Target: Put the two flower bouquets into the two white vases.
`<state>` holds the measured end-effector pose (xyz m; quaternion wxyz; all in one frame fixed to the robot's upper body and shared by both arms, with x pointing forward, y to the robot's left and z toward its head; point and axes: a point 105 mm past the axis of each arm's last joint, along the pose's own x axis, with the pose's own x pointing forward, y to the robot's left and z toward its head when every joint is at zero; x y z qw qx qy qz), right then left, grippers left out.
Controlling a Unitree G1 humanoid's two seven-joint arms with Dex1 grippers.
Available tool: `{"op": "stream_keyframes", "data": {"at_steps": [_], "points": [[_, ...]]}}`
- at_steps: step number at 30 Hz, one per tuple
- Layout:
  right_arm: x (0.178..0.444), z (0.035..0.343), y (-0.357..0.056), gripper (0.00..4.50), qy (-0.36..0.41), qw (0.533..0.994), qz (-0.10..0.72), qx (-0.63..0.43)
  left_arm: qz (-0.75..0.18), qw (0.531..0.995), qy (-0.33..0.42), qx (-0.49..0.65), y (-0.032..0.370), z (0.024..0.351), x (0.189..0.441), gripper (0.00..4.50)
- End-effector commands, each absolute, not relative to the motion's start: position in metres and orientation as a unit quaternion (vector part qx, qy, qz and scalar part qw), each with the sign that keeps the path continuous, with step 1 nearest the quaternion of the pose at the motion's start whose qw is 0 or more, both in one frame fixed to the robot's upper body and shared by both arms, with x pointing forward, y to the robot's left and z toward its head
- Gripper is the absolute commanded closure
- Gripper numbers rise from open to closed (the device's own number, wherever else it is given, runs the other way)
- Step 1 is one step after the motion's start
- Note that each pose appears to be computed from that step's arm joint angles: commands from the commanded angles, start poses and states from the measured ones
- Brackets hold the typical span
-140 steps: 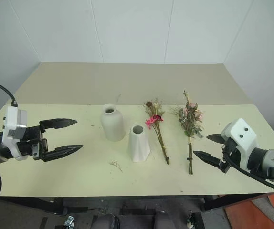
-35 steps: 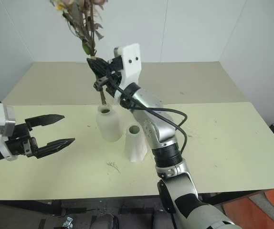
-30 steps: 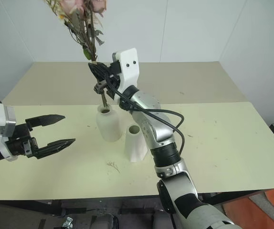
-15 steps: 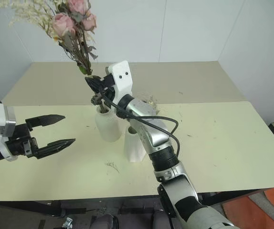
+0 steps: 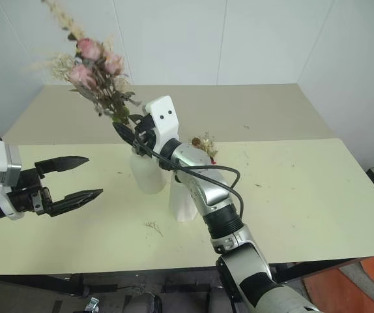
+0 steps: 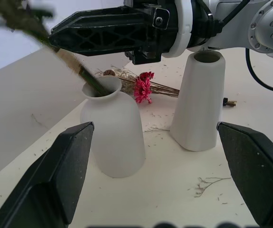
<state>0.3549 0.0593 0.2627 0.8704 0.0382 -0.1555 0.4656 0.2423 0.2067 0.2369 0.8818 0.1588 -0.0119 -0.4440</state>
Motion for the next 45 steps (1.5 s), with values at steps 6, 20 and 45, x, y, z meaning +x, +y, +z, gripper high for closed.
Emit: {"op": "stream_keyframes", "data": {"at_steps": [6, 20, 45], "points": [[0.340, 0.274, 0.033, 0.01, -0.182, 0.860, 0.475, 0.034, -0.451, 0.875, -0.028, 0.173, 0.205, 0.247, 0.242, 0.00], [0.339, 0.277, -0.034, 0.01, -0.151, 0.884, 0.442, -0.022, -0.468, 0.866, -0.034, 0.172, 0.199, 0.247, 0.247, 0.00], [0.344, 0.195, -0.136, 0.01, 0.351, 0.883, 0.292, -0.111, -0.512, 0.841, -0.044, 0.170, 0.190, 0.250, 0.258, 0.00]]}}
